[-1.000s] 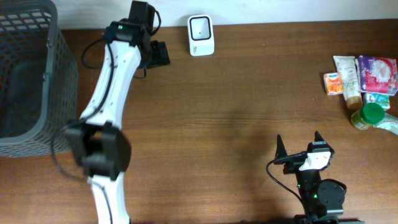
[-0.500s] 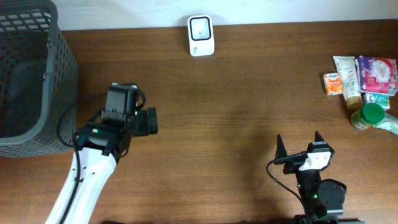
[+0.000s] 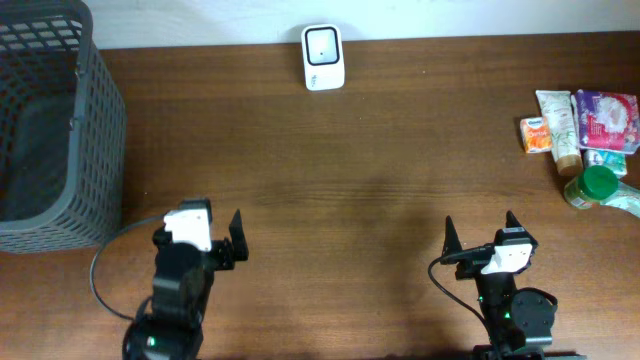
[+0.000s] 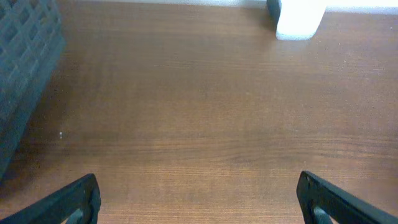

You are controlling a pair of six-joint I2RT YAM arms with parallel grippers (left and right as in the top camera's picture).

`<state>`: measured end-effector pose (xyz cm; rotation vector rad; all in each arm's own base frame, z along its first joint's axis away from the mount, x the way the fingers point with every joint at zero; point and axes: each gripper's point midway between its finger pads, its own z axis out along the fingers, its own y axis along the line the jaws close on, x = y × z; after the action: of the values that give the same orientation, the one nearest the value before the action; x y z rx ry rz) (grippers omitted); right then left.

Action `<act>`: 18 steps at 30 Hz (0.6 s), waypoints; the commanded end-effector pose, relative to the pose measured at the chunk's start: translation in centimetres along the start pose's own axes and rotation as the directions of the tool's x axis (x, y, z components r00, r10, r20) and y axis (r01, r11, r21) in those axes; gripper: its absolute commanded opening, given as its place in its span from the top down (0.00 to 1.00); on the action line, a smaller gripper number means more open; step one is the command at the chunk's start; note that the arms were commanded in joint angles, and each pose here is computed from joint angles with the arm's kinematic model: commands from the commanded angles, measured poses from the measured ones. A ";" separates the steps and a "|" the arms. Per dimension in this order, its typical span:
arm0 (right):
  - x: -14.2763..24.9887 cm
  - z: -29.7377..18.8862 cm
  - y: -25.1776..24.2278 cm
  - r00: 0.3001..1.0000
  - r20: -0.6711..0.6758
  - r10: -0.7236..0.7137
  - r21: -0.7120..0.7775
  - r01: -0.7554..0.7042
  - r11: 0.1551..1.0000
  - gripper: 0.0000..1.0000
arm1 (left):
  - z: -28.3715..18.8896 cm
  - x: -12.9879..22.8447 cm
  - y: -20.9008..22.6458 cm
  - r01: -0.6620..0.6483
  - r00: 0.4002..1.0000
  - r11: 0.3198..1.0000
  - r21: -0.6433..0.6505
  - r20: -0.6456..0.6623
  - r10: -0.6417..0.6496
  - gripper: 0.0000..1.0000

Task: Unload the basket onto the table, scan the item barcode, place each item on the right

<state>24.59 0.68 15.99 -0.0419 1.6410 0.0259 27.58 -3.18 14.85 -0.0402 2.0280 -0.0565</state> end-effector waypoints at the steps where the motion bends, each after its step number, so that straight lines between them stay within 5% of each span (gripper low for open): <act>1: 0.3 0.0 0.0 1.000 -0.003 0.005 0.003 -0.005 1.000 0.01 | -1.0 0.2 0.5 -0.017 0.989 1.000 0.003 0.144 0.017 0.01; 7: 0.3 0.0 0.0 1.000 -0.003 0.005 0.003 -0.005 1.000 0.01 | -2.3 -0.2 1.9 0.017 0.937 1.000 0.018 0.349 -0.022 0.01; 18: 0.3 0.0 0.0 1.000 -0.003 0.005 0.003 -0.005 1.000 0.01 | -3.1 0.5 2.5 -0.091 0.926 0.996 -0.014 0.367 0.090 0.01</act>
<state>24.59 0.67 15.99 -0.0403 1.6410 0.0268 24.61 -0.48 15.73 -0.0391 1.6512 -0.0469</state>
